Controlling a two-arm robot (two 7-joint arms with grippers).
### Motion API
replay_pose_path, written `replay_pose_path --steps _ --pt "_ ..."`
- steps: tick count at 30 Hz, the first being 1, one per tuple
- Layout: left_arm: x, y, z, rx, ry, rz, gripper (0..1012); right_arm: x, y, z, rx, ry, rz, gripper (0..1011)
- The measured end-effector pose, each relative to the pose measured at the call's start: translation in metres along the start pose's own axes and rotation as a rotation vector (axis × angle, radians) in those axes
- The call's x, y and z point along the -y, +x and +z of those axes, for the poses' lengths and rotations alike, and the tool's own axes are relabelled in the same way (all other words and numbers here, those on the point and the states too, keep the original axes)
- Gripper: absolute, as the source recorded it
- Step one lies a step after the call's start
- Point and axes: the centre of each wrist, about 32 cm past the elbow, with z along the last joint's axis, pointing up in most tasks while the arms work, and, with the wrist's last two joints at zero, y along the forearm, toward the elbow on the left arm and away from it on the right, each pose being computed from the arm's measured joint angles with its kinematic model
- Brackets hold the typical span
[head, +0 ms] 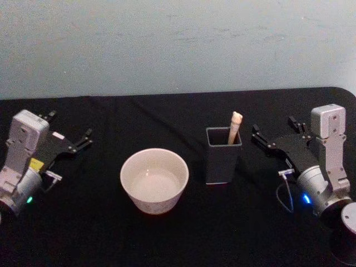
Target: Pick up the stirring spoon with one hand, stir inside the cup, then place it back in its original position.
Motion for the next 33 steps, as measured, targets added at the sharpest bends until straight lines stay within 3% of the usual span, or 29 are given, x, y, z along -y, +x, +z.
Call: replay_pose_path --steps 33 --pt "0.0 0.0 0.0 0.0 0.0 0.0 1001 0.0002 -0.0001 0.0006 0.004 0.003 0.0 1002"
